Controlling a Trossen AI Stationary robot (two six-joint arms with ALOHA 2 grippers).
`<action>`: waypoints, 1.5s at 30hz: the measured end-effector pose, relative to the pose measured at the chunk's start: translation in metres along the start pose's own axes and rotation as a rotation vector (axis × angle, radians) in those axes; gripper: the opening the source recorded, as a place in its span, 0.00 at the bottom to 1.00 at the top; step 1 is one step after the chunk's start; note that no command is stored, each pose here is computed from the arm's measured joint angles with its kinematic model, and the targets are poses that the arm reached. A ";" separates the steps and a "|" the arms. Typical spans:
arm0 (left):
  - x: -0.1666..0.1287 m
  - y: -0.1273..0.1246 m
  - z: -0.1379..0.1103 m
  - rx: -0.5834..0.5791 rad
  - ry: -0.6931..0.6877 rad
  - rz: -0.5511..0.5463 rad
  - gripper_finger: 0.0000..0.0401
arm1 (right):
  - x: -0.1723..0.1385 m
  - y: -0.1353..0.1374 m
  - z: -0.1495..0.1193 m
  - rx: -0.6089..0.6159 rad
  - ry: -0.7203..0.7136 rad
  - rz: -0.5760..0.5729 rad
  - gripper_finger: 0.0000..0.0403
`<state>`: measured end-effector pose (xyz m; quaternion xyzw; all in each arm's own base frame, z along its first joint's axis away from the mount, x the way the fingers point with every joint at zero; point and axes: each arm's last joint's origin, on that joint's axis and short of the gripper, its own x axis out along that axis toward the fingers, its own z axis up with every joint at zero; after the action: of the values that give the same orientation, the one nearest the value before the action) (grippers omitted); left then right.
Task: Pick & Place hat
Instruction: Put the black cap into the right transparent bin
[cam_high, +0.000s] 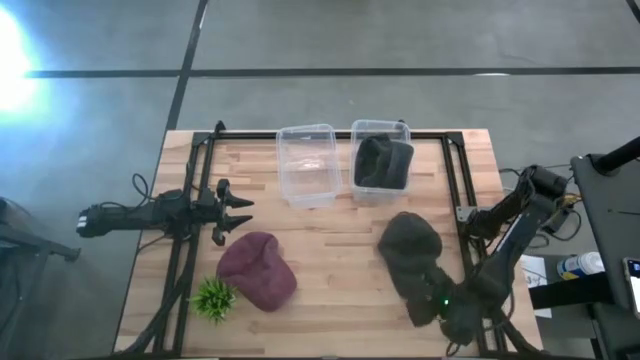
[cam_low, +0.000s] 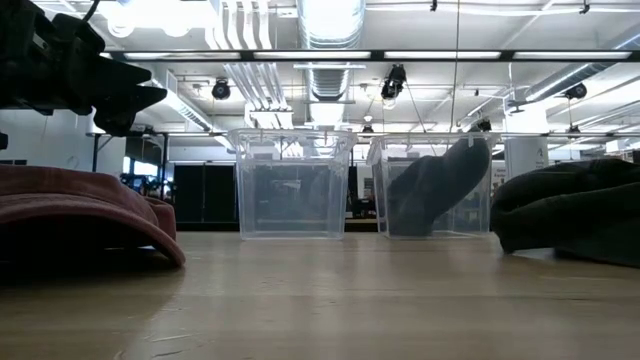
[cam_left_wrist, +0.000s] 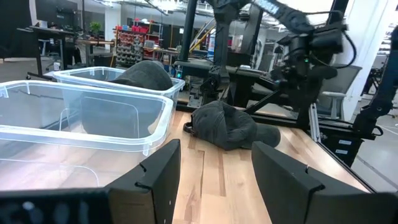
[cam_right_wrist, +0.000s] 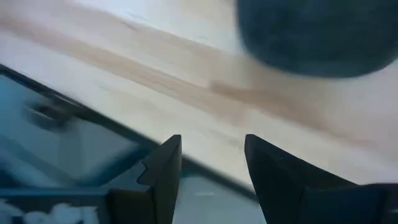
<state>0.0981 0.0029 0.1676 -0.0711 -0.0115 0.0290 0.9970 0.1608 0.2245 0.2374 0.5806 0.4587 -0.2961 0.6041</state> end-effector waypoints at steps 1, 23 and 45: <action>0.000 0.000 0.000 0.000 0.000 0.000 0.48 | 0.002 -0.004 0.003 0.023 0.003 0.062 0.43; 0.000 0.000 0.000 0.000 0.001 0.000 0.48 | 0.021 -0.007 0.123 -0.133 -0.473 -0.293 0.40; 0.000 0.000 0.000 0.000 0.001 0.000 0.48 | 0.130 0.071 0.101 -0.619 0.072 0.353 0.36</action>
<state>0.0982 0.0029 0.1676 -0.0711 -0.0111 0.0290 0.9970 0.2982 0.1602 0.1414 0.4506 0.4402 -0.0134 0.7765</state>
